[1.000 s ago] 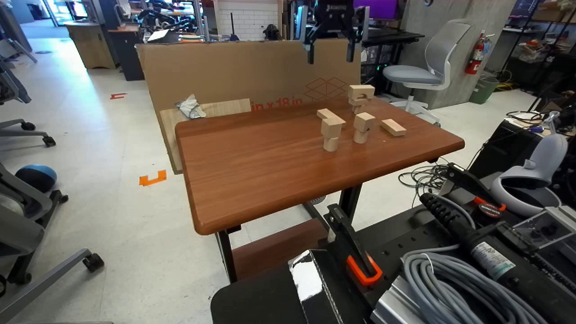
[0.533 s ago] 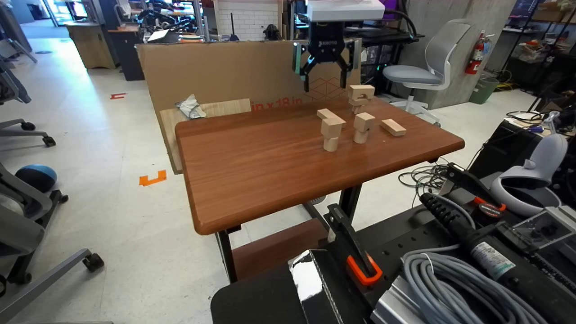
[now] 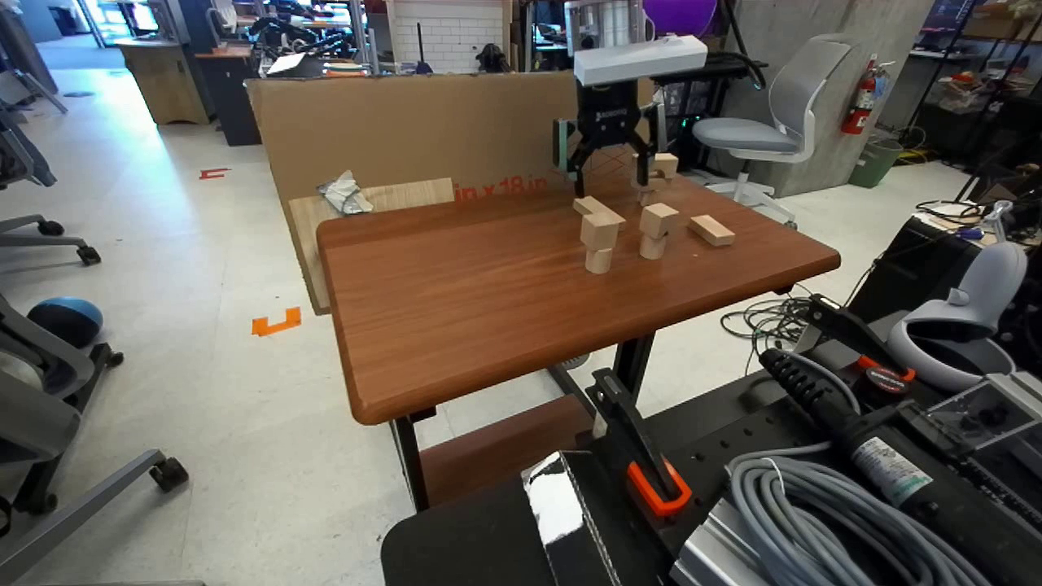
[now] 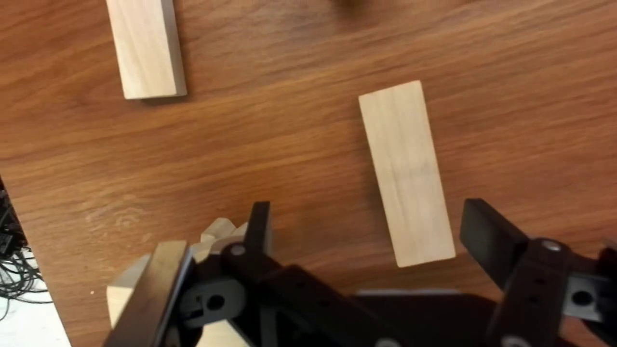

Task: Put a rectangular block on top of the cubes

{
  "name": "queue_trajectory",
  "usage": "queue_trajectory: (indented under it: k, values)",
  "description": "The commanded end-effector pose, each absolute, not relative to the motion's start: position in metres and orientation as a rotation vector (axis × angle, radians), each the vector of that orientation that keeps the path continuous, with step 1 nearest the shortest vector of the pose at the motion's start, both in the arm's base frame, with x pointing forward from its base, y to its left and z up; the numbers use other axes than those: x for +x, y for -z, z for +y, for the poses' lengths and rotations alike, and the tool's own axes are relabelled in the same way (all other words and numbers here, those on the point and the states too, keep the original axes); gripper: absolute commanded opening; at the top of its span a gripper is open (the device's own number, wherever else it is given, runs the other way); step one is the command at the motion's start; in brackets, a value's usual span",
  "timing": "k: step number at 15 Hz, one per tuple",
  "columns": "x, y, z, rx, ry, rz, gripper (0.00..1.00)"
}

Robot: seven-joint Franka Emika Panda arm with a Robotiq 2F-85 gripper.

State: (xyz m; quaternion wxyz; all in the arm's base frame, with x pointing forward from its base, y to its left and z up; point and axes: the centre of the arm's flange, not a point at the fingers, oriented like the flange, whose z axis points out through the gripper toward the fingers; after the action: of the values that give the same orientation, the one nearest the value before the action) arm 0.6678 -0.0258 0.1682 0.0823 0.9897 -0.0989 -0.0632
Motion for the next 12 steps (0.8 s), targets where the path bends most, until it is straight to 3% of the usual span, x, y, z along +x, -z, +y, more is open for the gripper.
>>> queue_trajectory:
  k: [1, 7, 8, 9, 12]
  values:
    - [0.674, -0.151, -0.016, 2.892, 0.249, -0.261, 1.00]
    - [0.669, -0.137, 0.004, 2.865, 0.286, -0.179, 1.00]
    - [0.670, -0.137, 0.004, 2.863, 0.285, -0.181, 0.75]
    - [0.672, -0.137, 0.004, 2.862, 0.288, -0.181, 0.72]
    - [0.674, -0.138, 0.001, 2.861, 0.313, -0.192, 0.49]
